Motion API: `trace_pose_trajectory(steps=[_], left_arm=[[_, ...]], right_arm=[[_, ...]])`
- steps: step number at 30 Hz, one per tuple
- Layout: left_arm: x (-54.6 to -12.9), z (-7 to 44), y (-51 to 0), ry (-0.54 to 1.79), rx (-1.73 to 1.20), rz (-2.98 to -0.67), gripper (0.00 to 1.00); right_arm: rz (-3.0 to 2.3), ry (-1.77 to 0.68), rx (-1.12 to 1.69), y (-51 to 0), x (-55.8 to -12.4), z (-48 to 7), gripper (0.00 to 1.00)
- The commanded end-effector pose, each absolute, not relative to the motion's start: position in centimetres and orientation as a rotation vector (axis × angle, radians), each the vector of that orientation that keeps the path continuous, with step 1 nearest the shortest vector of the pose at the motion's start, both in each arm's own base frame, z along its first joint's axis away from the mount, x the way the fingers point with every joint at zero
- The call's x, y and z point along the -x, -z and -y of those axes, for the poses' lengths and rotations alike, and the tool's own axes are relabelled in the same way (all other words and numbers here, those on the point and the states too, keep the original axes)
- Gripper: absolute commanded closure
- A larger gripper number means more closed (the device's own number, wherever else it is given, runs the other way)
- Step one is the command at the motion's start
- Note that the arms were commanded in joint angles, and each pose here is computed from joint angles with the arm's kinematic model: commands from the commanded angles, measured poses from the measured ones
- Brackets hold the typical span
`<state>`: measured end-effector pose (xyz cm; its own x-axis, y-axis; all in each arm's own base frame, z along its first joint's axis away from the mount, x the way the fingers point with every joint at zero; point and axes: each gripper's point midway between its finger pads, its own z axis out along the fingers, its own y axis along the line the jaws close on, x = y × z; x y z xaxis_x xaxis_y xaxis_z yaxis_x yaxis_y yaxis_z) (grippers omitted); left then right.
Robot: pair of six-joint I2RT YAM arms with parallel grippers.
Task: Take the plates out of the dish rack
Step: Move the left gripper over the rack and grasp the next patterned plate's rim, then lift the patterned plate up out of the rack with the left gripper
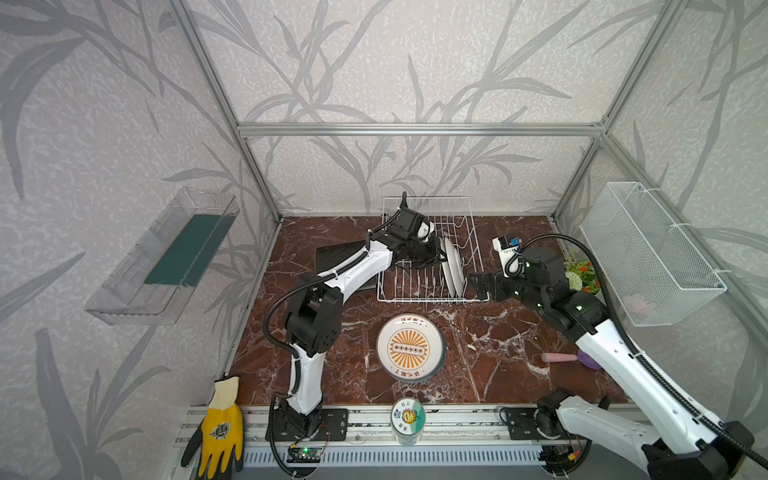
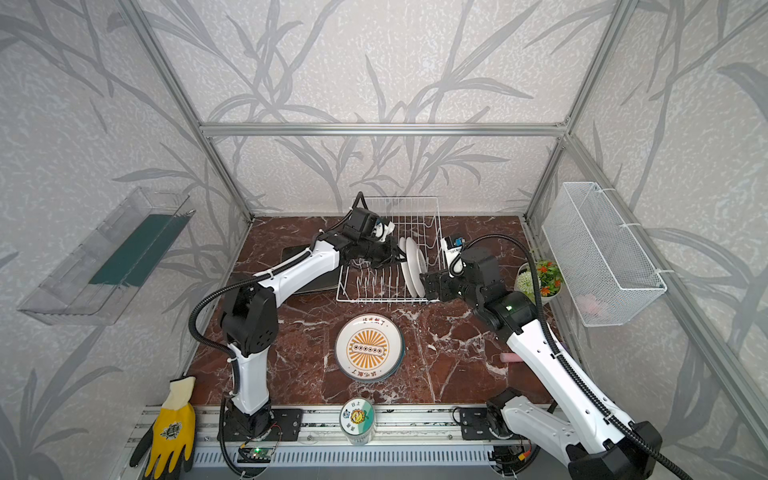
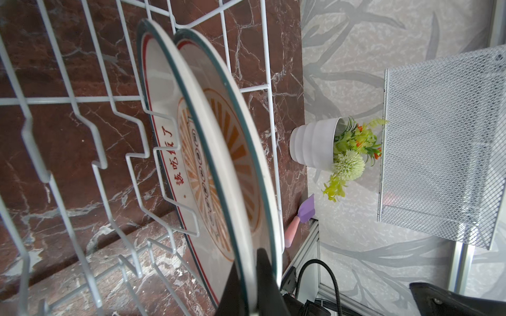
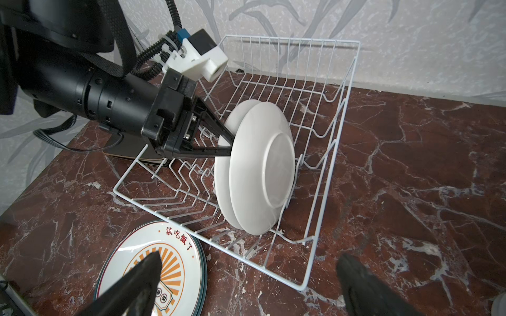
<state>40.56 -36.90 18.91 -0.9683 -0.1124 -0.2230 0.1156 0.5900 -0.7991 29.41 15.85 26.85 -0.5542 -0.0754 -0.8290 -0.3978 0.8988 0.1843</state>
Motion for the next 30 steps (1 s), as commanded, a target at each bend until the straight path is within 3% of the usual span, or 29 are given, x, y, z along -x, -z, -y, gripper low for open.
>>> trace_pose_trajectory(steps=[1,30], left_arm=[[-40.7,37.4,-21.7,1.429,0.041,-2.491,1.0],[-39.7,34.7,-28.5,1.366,-0.028,-2.409,1.0]], right_arm=[[-2.107,-0.419,0.342,-27.4,-29.4,-15.5,0.01],[-2.086,-0.413,0.314,-28.2,-29.3,-15.0,0.01]])
